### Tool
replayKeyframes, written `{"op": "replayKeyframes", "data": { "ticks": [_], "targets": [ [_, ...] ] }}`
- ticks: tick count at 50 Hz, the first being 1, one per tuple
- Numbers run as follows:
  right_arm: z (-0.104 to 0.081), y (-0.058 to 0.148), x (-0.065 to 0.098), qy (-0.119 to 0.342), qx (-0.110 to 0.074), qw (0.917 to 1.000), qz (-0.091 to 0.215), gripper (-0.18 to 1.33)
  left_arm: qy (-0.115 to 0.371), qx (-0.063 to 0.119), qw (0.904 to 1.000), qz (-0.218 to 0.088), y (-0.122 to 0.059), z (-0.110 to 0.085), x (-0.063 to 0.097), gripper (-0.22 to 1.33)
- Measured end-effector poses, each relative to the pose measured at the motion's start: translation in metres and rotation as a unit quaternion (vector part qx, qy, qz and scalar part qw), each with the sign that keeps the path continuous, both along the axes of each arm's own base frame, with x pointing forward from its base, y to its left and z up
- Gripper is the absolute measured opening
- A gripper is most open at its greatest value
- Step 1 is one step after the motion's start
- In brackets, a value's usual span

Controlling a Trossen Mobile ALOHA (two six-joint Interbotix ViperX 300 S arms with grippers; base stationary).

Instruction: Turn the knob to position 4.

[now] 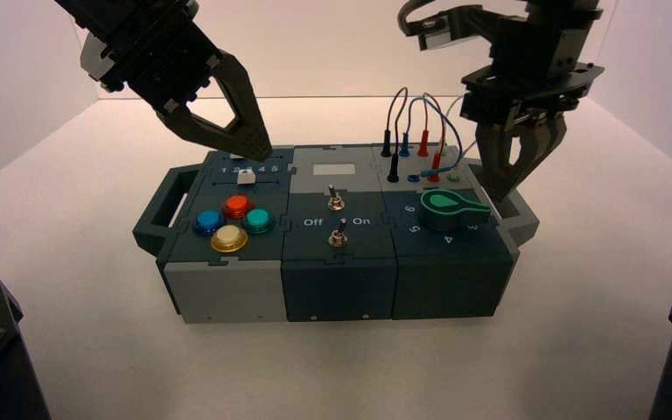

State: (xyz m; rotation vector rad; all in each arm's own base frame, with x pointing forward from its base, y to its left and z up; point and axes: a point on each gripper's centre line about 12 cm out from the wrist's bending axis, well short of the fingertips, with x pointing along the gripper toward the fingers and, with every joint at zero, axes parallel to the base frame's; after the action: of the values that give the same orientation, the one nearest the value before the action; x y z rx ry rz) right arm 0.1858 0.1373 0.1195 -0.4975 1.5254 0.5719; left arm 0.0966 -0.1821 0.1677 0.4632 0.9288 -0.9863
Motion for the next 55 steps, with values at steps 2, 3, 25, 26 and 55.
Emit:
{"op": "replayKeyframes", "data": {
  "ticks": [2,3,25,26,55],
  "targets": [
    [-0.001,0.001,0.001,0.002,0.0,1.0,0.001,-0.14,0.001,0.0,1.0,-0.002,-0.001,0.0,-0.001,-0.17],
    [-0.002,0.001,0.001,0.004,-0.001,1.0,0.002,-0.14,0.0,0.001,1.0,-0.003,-0.001,0.0,-0.001,-0.17],
    [-0.009,0.011,0.002,0.021,-0.001,0.9997,0.01,-0.14,0.001,0.003,1.0,-0.005,-0.001,0.0,-0.002,-0.17],
    [-0.009,0.012,0.002,0.022,0.0,0.9997,0.01,-0.14,0.002,0.003,1.0,-0.006,-0.001,0.0,-0.002,-0.17],
    [-0.007,0.021,-0.011,0.054,0.006,0.9984,0.014,-0.14,0.003,0.006,1.0,-0.007,-0.001,-0.001,-0.002,-0.17]
  ]
}}
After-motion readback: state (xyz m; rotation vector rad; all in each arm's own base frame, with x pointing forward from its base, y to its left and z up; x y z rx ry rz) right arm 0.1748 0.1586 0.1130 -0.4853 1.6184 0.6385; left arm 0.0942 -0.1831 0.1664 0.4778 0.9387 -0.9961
